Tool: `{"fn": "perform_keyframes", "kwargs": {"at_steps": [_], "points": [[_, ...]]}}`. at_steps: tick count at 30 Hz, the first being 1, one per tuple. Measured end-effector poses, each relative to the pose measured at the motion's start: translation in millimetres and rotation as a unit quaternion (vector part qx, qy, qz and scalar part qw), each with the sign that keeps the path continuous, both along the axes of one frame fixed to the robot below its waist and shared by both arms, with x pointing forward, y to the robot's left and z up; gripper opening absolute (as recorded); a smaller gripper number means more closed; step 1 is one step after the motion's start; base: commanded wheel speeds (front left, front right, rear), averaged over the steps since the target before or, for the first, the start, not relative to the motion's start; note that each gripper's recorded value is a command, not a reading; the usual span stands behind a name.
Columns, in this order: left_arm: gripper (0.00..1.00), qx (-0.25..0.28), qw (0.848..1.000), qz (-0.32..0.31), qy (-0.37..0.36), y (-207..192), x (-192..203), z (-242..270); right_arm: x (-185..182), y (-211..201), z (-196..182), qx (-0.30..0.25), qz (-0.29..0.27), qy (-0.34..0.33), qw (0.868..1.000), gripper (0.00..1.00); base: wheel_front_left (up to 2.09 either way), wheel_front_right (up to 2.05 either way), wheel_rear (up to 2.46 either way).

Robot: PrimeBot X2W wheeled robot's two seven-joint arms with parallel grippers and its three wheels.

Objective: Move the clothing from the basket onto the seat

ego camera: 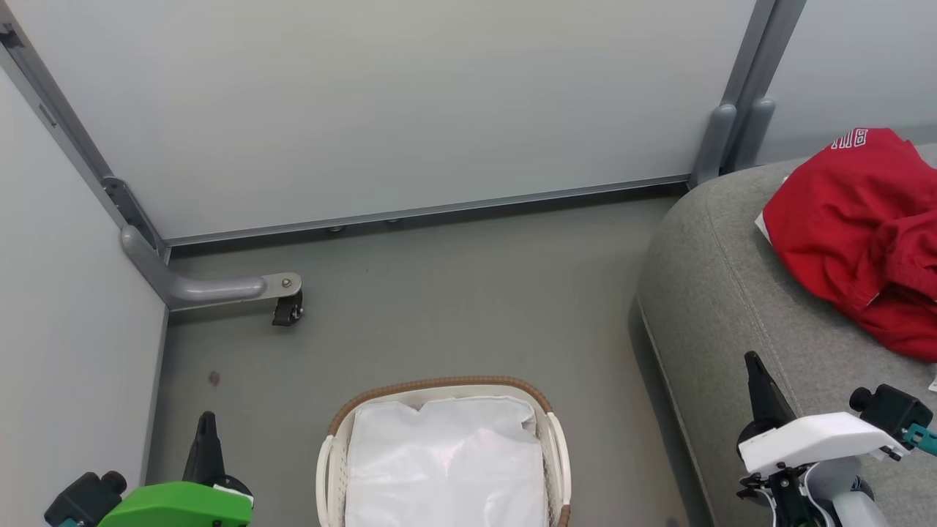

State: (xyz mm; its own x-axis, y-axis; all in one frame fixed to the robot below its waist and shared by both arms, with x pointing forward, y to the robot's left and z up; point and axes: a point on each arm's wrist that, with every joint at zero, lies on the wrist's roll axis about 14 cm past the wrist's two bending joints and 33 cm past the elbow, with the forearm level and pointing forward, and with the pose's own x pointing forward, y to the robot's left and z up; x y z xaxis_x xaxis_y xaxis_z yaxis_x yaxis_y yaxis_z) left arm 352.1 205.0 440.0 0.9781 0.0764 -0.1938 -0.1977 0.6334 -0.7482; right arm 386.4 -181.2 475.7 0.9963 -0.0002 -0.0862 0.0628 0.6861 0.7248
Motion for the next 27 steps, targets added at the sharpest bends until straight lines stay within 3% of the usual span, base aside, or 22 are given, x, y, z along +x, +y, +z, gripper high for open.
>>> {"fn": "perform_keyframes", "kwargs": {"at_steps": [27], "points": [[0.0, -0.141, 0.989, 0.014, -0.034, -1, 15, 22, 1, -8, 8, 0.152, -0.017, -0.003, 0.988, 0.0, 0.0, 0.0, 0.0]]}}
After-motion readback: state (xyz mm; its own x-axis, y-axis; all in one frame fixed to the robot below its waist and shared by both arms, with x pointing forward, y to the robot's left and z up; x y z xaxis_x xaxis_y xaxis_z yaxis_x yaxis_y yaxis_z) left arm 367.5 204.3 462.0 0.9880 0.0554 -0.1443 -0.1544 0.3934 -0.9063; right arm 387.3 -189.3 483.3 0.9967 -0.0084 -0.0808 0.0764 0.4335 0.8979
